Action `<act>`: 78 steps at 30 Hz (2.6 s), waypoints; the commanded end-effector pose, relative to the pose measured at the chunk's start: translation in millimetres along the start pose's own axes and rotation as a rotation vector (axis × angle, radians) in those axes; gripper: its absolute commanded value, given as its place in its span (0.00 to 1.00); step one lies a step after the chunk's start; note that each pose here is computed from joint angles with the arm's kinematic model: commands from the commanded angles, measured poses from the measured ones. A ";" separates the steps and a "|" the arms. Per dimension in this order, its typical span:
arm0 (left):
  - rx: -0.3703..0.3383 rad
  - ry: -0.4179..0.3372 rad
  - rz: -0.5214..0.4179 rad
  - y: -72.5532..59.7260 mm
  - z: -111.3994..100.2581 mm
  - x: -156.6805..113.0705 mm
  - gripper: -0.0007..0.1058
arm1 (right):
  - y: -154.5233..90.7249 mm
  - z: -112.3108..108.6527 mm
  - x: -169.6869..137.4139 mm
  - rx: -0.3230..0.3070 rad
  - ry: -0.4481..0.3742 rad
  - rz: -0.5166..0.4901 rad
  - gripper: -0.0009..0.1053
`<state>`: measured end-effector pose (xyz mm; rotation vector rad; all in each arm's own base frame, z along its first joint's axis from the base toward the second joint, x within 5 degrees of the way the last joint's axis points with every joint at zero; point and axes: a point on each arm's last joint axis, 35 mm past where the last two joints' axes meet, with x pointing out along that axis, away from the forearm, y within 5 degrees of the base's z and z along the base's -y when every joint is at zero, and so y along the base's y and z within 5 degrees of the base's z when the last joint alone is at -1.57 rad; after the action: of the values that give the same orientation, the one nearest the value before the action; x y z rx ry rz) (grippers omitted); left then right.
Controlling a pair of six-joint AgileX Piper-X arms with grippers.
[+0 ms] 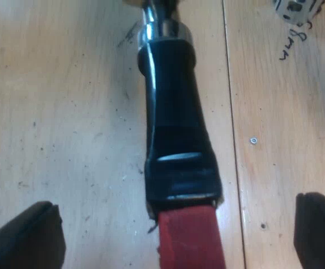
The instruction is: Put the handle in the coffee machine
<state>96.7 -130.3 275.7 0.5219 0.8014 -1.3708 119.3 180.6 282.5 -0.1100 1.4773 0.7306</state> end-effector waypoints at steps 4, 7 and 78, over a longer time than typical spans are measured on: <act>-0.003 -0.004 -0.017 1.9 -13.9 15.4 0.80 | 5.0 1.8 -6.6 -0.018 -0.015 0.057 0.01; -0.005 -0.018 -0.005 4.5 -15.2 17.2 0.80 | 5.4 1.7 -6.6 -0.018 -0.010 0.066 0.01; 0.034 -0.072 -0.067 3.1 -12.7 17.4 0.01 | 6.5 5.4 -6.8 -0.021 -0.049 0.065 0.93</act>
<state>97.1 -128.9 247.8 0.4994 0.7928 -1.4184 121.0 185.6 286.1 -0.0473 1.4689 0.7706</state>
